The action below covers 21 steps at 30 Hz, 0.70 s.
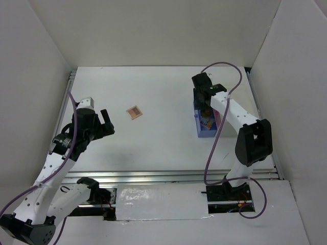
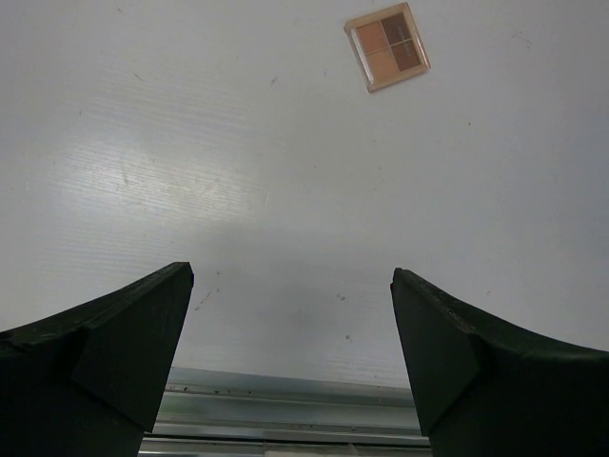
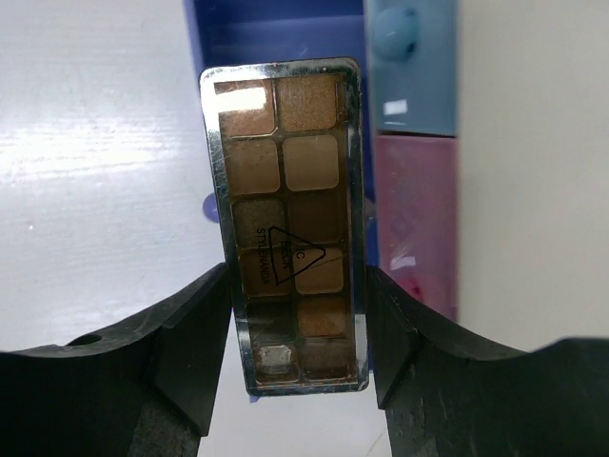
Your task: Organize the makeup
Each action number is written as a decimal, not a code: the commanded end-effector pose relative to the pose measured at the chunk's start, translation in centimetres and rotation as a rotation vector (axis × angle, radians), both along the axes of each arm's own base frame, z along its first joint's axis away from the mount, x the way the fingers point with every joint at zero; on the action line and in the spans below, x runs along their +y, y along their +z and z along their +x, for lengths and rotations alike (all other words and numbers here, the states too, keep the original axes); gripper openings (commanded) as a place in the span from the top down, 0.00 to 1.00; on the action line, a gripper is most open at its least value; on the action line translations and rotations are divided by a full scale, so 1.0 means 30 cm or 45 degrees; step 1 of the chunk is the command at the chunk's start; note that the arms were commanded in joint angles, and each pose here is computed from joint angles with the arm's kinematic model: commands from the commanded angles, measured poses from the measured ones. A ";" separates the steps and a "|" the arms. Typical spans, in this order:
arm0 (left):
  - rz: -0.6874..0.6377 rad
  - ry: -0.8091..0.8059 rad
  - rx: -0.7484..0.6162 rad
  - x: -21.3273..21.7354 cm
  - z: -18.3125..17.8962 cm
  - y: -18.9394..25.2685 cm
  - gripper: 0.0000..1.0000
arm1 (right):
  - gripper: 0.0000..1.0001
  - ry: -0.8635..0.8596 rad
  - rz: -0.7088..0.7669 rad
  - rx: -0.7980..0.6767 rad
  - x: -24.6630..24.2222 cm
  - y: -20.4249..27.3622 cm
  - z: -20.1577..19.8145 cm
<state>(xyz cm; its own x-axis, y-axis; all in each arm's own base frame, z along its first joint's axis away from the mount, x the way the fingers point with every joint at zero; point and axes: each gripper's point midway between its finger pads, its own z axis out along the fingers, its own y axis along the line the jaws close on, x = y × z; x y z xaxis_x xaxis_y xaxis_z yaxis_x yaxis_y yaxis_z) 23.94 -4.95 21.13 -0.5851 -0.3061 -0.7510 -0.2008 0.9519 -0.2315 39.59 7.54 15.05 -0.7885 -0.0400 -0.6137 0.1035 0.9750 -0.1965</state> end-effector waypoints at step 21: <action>-0.014 -0.038 -0.050 -0.014 0.014 0.021 0.01 | 0.29 -0.051 -0.090 0.138 -0.004 -0.154 -0.022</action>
<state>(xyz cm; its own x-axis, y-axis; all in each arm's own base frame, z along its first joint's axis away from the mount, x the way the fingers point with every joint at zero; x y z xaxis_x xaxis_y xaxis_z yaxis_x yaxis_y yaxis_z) 23.97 -5.15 20.98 -0.5886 -0.3049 -0.7487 -0.1923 0.9524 -0.2367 38.57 8.23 10.09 -0.8588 -0.0634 -0.5083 0.0760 0.9655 -0.2489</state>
